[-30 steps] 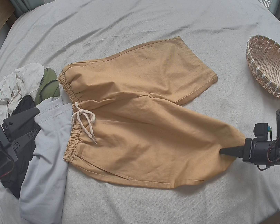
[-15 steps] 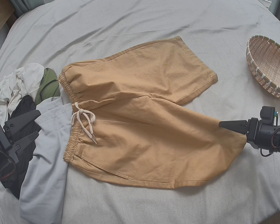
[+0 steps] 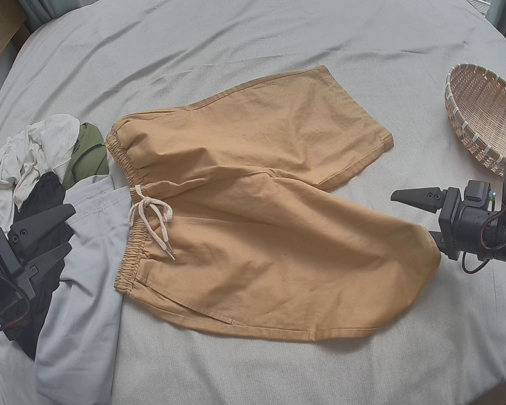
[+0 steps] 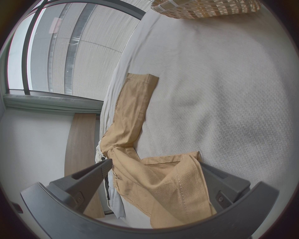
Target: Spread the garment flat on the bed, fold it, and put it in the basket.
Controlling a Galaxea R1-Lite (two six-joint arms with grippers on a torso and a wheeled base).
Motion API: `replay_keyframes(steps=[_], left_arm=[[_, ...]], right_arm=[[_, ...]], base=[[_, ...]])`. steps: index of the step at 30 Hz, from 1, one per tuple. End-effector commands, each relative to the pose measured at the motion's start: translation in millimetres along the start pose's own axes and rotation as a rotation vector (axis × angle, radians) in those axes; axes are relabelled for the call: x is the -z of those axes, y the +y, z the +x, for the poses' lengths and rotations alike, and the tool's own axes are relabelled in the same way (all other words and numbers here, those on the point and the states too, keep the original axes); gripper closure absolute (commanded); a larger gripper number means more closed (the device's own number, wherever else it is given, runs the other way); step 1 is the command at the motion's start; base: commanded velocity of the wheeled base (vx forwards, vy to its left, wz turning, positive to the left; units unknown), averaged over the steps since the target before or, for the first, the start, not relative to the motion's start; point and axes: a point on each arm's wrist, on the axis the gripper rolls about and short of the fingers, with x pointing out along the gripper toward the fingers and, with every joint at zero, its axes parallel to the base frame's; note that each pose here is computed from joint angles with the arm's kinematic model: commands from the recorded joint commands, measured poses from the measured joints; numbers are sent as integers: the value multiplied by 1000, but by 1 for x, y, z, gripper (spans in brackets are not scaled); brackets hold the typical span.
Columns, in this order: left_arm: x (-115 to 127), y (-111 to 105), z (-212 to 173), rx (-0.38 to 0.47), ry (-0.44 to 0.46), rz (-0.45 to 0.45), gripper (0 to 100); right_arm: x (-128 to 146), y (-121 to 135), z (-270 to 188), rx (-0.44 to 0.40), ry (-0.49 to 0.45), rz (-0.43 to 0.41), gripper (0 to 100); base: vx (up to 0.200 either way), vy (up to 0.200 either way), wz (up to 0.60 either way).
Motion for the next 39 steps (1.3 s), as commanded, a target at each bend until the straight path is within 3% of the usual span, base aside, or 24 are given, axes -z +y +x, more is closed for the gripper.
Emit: replay_keyframes(steps=[1, 3, 4, 10, 17, 22, 29, 31, 32, 36, 39], left_arm=[[1, 0, 0, 1, 3, -2, 0], [2, 1, 0, -1, 8, -6, 0], [3, 2, 0, -2, 9, -7, 0], [3, 2, 0, -3, 10, -8, 0], [4, 3, 0, -5, 12, -10, 0], [4, 4, -1, -9, 12, -11, 0], [7, 5, 0, -2, 6, -5, 0], [7, 6, 0, -2, 7, -6, 0], [9, 7, 0, -4, 11, -10, 0], [10, 7, 0, -6, 16, -13, 0], [11, 8, -1, -6, 16, -13, 0]], right_arm=[[1, -5, 4, 20, 9, 13, 0], [-1, -4, 5, 26, -15, 19, 0], [-2, -3, 6, 33, -43, 25, 100], [-7, 5, 6, 31, -107, 31, 100], [-22, 41, -16, -99, -192, -17, 100], [-29, 47, -18, -114, -219, -46, 100], [-31, 17, -18, 73, -181, -89, 100], [-31, 15, -18, 85, -177, -86, 100], [-32, 11, -19, 105, -177, -75, 0], [-26, 3, -21, 134, -153, -56, 0], [-14, -6, -20, 195, -82, -30, 0]], base=[[0, 0, 0], [0, 0, 0], [0, 0, 0], [0, 0, 0], [0, 0, 0], [0, 0, 0], [0, 0, 0], [0, 0, 0], [0, 0, 0], [0, 0, 0], [0, 0, 0]])
